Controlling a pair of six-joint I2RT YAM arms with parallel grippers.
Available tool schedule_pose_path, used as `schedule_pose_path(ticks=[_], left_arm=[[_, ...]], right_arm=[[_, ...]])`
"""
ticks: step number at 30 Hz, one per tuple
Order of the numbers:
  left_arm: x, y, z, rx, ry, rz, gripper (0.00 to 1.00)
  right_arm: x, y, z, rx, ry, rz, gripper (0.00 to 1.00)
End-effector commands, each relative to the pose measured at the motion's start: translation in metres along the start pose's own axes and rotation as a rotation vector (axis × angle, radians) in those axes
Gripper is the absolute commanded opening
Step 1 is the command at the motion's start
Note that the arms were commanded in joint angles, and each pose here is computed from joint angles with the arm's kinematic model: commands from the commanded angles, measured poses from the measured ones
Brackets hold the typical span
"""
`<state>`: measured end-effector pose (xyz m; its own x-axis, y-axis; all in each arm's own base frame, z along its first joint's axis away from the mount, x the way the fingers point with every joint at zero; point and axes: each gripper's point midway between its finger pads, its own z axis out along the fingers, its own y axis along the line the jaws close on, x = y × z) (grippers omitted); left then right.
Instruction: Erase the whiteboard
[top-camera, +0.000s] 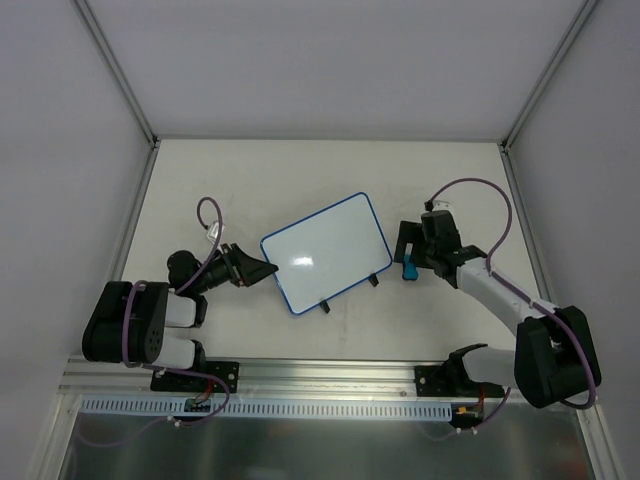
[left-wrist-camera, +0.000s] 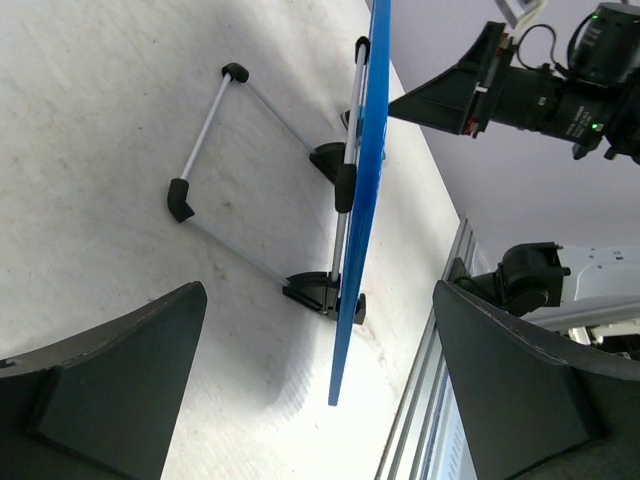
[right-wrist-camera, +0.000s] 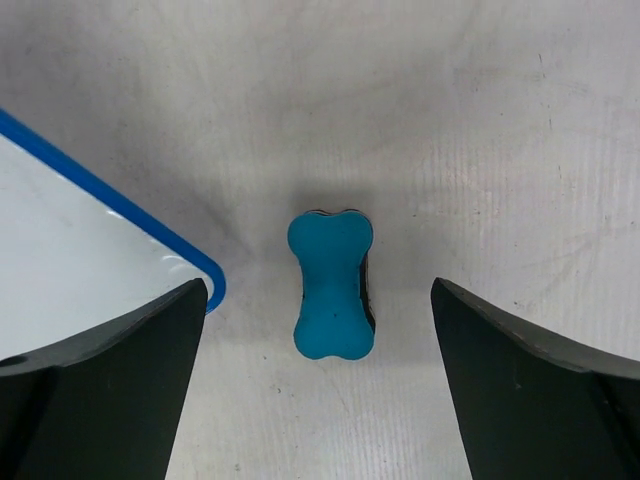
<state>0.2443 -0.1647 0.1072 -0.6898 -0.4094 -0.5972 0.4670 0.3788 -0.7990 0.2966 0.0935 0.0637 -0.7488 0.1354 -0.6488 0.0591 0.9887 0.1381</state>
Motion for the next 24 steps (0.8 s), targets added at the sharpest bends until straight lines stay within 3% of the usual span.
schedule_pose_path(ticks=[1,9,12,14,15,17,19,21,24], left_arm=[[-0.043,-0.039,-0.009,0.122,-0.192,0.35,0.99],[-0.047,-0.056,-0.032,0.068,-0.31,0.386,0.99],[-0.065,-0.058,-0.04,-0.032,-0.381,0.389,0.99],[-0.082,-0.055,-0.052,-0.136,-0.473,0.411,0.99],[-0.078,-0.043,-0.056,-0.209,-0.473,0.35,0.99],[-0.094,-0.053,-0.077,-0.245,-0.637,0.373,0.99],[-0.091,-0.052,-0.088,-0.266,-0.695,0.374,0.99],[-0.094,-0.054,-0.092,-0.294,-0.706,0.368,0.99],[-0.09,-0.037,-0.092,-0.406,-0.631,0.286,0.99]], right_arm=[[-0.031,0.016,-0.018,-0.086,-0.092,-0.003,0.99],[-0.048,0.021,-0.049,-0.142,-0.182,-0.027,0.99],[-0.055,0.018,-0.067,-0.15,-0.228,-0.032,0.99],[-0.057,0.014,-0.076,-0.141,-0.251,-0.033,0.99],[-0.058,0.012,-0.08,-0.135,-0.266,-0.031,0.99],[-0.058,0.008,-0.089,-0.139,-0.292,-0.027,0.99],[-0.054,0.006,-0.092,-0.145,-0.302,-0.021,0.99],[-0.048,0.005,-0.092,-0.15,-0.305,-0.022,0.99],[-0.039,-0.006,-0.092,-0.117,-0.323,-0.015,0.99]])
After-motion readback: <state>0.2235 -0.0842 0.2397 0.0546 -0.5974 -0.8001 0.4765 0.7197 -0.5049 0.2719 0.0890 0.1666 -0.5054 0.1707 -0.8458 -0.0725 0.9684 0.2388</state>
